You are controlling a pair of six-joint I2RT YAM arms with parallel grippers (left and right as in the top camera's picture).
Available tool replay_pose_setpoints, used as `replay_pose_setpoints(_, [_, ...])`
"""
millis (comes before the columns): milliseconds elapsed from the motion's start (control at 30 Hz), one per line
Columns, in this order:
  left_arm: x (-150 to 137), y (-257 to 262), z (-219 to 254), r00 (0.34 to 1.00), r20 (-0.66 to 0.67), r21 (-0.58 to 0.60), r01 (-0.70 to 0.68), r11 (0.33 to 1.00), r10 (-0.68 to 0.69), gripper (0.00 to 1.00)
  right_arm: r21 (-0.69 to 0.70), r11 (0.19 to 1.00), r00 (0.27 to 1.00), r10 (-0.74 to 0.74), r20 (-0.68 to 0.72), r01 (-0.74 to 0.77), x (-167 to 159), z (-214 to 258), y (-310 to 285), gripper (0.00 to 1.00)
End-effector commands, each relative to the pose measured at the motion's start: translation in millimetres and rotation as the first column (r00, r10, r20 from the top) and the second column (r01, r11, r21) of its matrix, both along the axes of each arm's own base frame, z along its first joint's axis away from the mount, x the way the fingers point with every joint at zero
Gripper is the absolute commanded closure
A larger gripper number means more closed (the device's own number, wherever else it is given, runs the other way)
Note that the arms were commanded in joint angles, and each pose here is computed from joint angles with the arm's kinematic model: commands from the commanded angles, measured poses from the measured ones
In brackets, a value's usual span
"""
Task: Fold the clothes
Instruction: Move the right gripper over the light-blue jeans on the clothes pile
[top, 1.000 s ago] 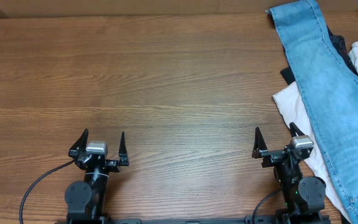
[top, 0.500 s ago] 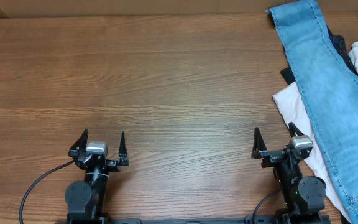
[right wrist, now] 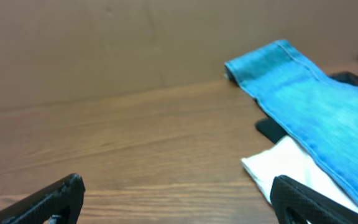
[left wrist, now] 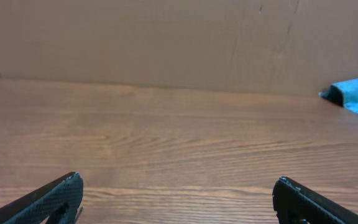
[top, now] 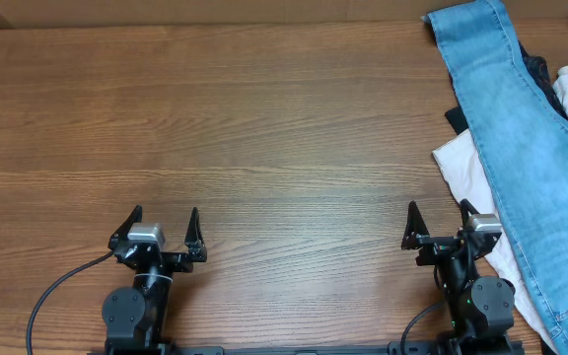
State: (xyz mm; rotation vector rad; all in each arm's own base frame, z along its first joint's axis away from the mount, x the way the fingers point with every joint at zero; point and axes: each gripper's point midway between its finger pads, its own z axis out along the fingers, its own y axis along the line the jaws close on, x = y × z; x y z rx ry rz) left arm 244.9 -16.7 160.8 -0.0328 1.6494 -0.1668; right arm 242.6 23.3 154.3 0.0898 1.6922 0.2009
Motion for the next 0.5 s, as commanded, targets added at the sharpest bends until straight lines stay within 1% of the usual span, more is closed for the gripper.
replay_pose_setpoints(0, [-8.1,-3.5,40.0,0.998,0.055,-0.081,0.022,0.997,-0.017,0.00,0.027,0.993,0.993,-0.115,-0.002,0.115,-5.0,24.8,-20.1,0.00])
replay_pose_setpoints(100, [-14.3,-4.8,59.2,0.998,0.059,-0.084,0.030,0.996,-0.026,0.00,0.073,0.985,0.988,-0.156,-0.021,0.157,-7.9,40.7,-26.5,0.00])
replay_pose_setpoints(233, [-19.4,-8.5,83.4,0.998,0.043,-0.085,0.051,0.995,-0.047,0.00,0.069,0.976,0.977,-0.200,-0.077,0.205,-11.5,61.2,-34.1,0.00])
replay_pose_setpoints(333, [-19.4,-10.6,93.7,0.998,-0.019,-0.088,0.057,0.994,-0.059,0.00,0.063,0.957,0.948,-0.269,-0.171,0.283,-14.7,70.6,-45.3,0.00])
replay_pose_setpoints(467, [-15.2,-16.2,105.9,0.988,-0.123,-0.098,0.081,0.992,-0.092,0.00,0.000,0.953,0.911,-0.290,-0.294,0.303,-14.5,83.7,-48.2,0.00])
